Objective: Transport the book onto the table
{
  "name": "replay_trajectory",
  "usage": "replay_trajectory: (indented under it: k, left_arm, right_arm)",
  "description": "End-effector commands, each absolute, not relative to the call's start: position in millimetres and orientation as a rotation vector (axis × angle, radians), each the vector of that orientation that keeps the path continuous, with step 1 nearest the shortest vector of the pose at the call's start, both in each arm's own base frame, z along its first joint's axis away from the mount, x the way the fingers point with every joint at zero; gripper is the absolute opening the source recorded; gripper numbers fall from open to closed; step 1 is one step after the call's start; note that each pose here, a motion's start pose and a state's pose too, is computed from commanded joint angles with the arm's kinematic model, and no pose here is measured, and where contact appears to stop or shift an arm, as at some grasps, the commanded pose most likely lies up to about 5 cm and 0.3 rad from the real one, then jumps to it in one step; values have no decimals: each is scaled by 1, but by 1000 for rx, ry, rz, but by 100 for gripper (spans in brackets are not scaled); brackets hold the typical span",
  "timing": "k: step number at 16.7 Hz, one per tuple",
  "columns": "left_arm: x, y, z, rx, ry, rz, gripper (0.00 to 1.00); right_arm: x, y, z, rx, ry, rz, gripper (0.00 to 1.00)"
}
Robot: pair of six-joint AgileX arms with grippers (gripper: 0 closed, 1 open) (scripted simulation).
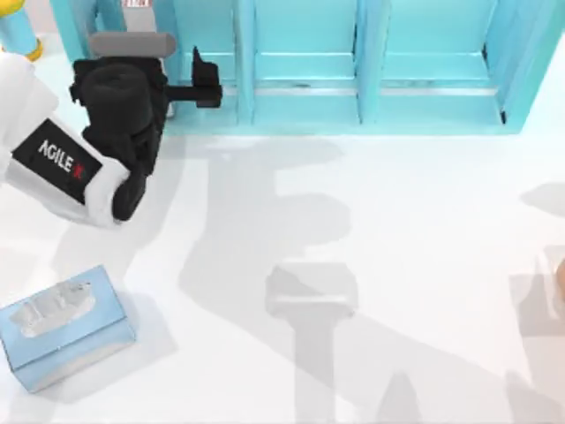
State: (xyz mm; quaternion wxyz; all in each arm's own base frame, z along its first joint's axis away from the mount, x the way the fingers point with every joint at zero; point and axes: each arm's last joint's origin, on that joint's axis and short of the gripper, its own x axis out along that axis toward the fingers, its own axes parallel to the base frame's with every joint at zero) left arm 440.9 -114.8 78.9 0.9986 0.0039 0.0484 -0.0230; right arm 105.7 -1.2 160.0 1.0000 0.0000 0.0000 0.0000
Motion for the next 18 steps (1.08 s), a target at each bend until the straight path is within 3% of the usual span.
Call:
replay_trajectory:
  k: [6,18]
  left_arm:
    - [450,-111,77,8,96,-47,100]
    - [450,-111,77,8,96,-47,10]
  right_arm:
    - [106,-1,160,0,0,0,100]
    - [106,-1,160,0,0,0,100]
